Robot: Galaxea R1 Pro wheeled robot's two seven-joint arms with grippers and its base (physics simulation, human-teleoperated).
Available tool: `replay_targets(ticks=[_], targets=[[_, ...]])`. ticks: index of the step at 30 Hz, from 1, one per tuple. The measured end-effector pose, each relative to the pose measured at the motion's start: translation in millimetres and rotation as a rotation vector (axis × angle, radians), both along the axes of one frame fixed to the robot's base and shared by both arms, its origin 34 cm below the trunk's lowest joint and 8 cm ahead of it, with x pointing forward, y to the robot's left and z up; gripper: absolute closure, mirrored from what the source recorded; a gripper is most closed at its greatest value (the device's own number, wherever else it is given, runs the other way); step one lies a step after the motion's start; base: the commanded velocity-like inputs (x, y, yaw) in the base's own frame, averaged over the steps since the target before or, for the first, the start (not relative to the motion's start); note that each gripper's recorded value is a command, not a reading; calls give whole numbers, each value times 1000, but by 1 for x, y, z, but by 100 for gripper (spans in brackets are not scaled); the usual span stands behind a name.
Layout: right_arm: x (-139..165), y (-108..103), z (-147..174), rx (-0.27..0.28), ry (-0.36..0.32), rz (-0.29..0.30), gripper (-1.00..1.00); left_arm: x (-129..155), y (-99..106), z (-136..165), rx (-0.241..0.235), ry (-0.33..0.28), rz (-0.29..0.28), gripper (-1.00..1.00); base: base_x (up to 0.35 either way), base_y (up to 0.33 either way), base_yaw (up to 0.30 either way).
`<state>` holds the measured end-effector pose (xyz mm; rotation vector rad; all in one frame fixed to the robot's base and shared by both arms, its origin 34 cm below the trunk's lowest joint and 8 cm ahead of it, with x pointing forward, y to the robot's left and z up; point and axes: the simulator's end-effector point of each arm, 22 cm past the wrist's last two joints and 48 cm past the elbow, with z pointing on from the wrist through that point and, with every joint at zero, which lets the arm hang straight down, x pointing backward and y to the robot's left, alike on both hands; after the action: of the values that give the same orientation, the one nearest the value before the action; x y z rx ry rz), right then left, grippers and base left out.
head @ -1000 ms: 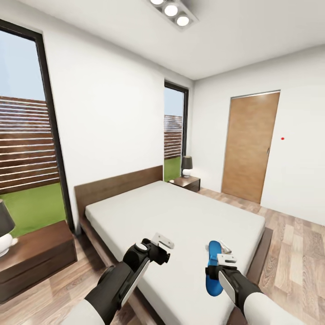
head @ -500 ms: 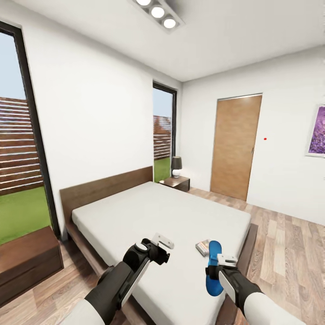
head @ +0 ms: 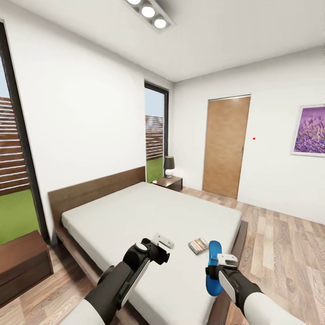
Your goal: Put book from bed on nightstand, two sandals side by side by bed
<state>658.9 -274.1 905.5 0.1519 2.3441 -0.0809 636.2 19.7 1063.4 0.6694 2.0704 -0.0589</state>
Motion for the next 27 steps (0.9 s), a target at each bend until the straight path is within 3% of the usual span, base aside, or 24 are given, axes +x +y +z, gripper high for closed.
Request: replay_targets(ticks=[27], targets=[[0, 0, 0, 1, 0, -1, 100, 0, -1, 1, -1, -6, -3, -100, 0, 0, -95]])
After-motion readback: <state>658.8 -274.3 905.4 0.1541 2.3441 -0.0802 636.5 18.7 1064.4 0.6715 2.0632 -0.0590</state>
